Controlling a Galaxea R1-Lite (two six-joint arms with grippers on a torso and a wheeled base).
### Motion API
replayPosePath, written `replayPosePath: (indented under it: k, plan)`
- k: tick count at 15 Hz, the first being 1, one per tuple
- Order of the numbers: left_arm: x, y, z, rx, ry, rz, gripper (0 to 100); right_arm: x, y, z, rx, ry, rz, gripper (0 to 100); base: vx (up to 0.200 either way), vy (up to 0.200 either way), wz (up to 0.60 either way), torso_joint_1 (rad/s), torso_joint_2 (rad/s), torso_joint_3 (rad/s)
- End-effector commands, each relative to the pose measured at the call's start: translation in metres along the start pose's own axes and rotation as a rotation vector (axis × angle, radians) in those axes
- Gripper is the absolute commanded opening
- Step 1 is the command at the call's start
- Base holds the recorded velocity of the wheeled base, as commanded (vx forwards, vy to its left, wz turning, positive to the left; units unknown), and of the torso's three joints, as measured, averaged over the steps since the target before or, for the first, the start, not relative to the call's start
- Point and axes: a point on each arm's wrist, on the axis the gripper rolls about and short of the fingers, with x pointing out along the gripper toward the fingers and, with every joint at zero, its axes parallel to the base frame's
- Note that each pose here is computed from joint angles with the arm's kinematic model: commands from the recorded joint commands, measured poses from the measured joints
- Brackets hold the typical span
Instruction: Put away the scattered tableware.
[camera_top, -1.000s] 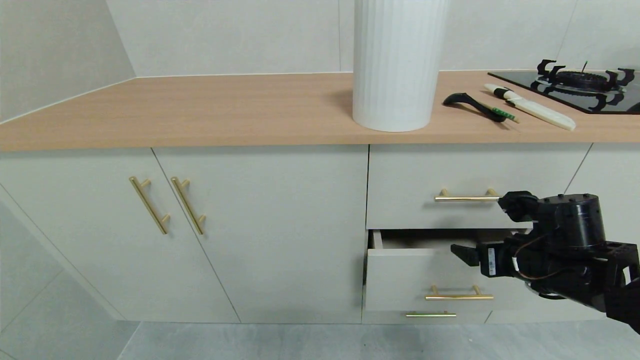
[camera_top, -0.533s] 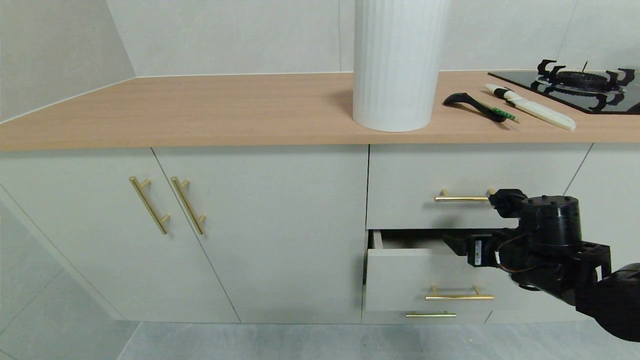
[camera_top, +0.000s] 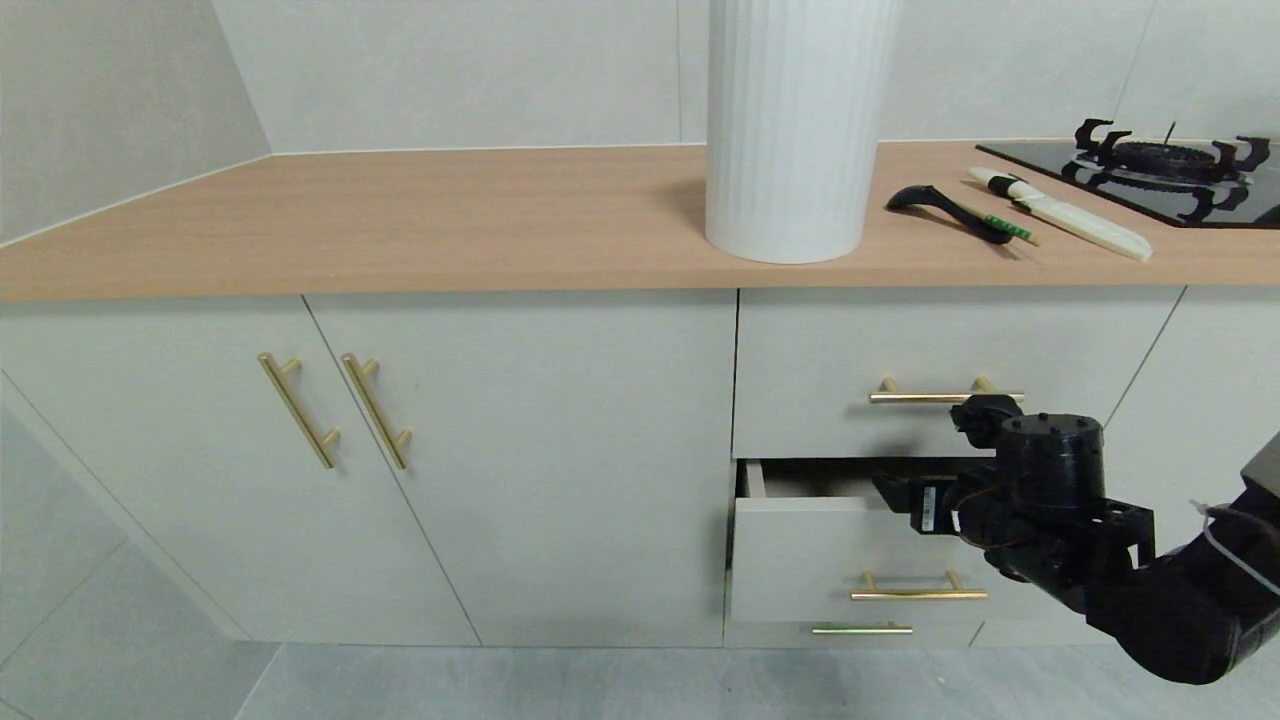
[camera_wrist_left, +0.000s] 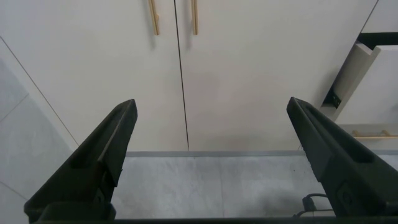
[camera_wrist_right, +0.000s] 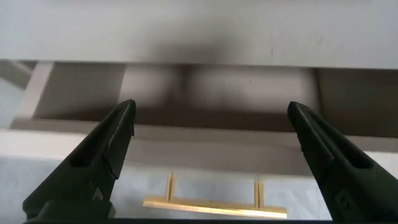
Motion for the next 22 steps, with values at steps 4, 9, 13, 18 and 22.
replayPosePath:
  k: [4, 9, 13, 18, 22]
  plan:
    - [0.0, 0.0, 0.0, -0.001, 0.001, 0.0, 100, 0.014, 0.001, -0.015, -0.011, 0.038, -0.022, 100, 0.0, 0.0, 0.0, 0.0, 0.0, 0.0]
    - [0.0, 0.0, 0.0, -0.001, 0.001, 0.0, 100, 0.007, 0.0, -0.012, -0.016, 0.044, -0.023, 100, 0.0, 0.0, 0.0, 0.0, 0.0, 0.0]
    - [0.0, 0.0, 0.0, 0.001, 0.001, 0.0, 100, -0.009, -0.003, -0.003, -0.028, 0.09, -0.021, 100, 0.0, 0.0, 0.0, 0.0, 0.0, 0.0]
    - [0.0, 0.0, 0.0, -0.001, 0.001, 0.0, 100, -0.04, -0.007, 0.014, -0.043, 0.159, 0.007, 100, 0.0, 0.0, 0.0, 0.0, 0.0, 0.0]
    - [0.0, 0.0, 0.0, -0.001, 0.001, 0.0, 100, -0.049, -0.008, 0.011, -0.069, 0.262, 0.017, 100, 0.0, 0.0, 0.0, 0.0, 0.0, 0.0]
